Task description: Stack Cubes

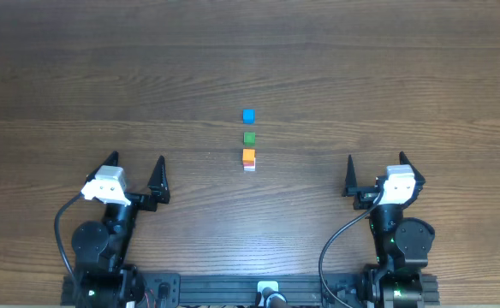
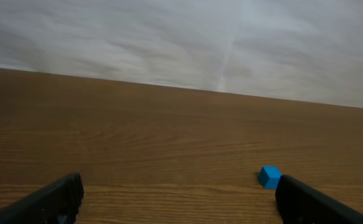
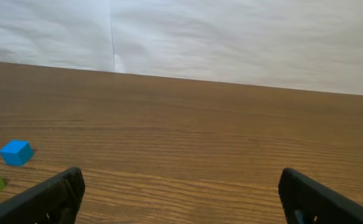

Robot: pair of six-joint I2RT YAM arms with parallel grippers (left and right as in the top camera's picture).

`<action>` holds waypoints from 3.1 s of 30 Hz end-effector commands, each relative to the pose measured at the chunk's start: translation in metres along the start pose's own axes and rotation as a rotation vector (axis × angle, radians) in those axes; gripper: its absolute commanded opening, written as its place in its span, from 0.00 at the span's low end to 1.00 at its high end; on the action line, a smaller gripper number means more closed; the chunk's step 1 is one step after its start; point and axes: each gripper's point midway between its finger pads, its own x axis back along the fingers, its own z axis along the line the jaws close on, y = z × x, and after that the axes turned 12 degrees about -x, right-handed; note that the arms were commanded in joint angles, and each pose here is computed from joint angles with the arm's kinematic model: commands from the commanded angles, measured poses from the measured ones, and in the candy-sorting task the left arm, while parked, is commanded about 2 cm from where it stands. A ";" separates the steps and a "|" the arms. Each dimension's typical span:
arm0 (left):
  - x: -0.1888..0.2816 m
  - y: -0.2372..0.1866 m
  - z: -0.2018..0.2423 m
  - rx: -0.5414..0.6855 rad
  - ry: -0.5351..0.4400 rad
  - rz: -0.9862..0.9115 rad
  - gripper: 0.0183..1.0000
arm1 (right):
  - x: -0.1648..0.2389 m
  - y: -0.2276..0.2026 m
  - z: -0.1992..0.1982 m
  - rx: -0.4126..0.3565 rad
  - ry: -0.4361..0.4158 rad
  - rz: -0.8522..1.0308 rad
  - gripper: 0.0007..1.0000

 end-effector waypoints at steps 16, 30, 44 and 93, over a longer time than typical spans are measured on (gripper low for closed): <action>0.000 -0.001 -0.001 -0.011 -0.009 -0.002 1.00 | 0.002 0.025 0.008 -0.170 0.046 -0.104 0.99; 0.000 -0.001 -0.001 -0.011 -0.009 -0.002 1.00 | 0.004 0.079 0.020 -0.119 0.062 -0.049 0.99; 0.000 -0.001 -0.001 -0.011 -0.009 -0.002 1.00 | -0.102 0.093 0.031 -0.230 -0.018 0.483 0.99; 0.000 -0.001 -0.001 -0.011 -0.009 -0.002 1.00 | -0.133 -0.151 0.223 -0.124 -0.255 1.491 0.99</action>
